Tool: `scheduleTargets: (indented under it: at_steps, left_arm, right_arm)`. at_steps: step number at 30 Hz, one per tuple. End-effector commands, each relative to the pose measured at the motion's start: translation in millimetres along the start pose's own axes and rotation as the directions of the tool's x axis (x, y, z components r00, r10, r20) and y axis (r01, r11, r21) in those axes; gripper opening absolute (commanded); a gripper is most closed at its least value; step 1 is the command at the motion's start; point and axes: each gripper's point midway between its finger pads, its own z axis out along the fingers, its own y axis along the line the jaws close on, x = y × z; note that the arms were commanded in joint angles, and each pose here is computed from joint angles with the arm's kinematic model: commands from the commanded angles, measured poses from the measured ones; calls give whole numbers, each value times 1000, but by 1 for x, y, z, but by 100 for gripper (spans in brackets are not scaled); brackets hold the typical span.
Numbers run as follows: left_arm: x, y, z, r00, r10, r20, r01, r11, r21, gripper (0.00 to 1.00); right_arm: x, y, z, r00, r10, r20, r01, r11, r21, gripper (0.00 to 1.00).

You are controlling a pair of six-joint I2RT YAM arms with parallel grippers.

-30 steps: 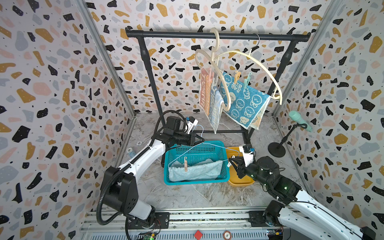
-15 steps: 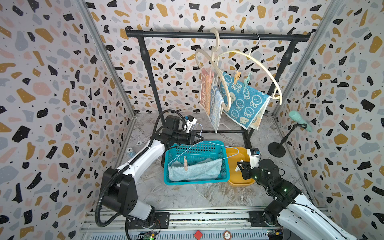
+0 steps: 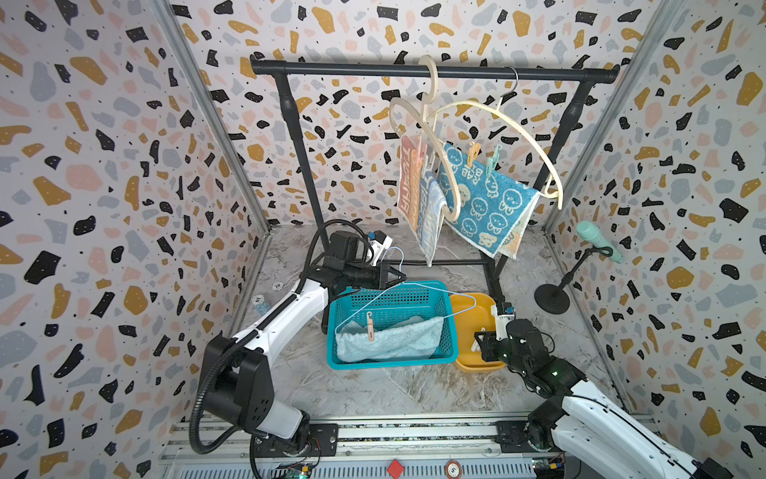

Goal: Remove the clothespins securing towels to the hanger
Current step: Place the clothespin in the storage box.

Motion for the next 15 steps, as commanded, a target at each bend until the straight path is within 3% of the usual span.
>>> scheduleTargets:
  at_steps: [1,15]
  left_arm:
    - [-8,-9,-8,999,31,39,-31,999,16,0]
    - [-6,-8,-9,999,33,36,-33,999,17,0]
  right_arm:
    - [-8,-1,3,999,19,37,-19,1000,5,1]
    - [-2,-7,18,1000,19,17,-19,999,38,20]
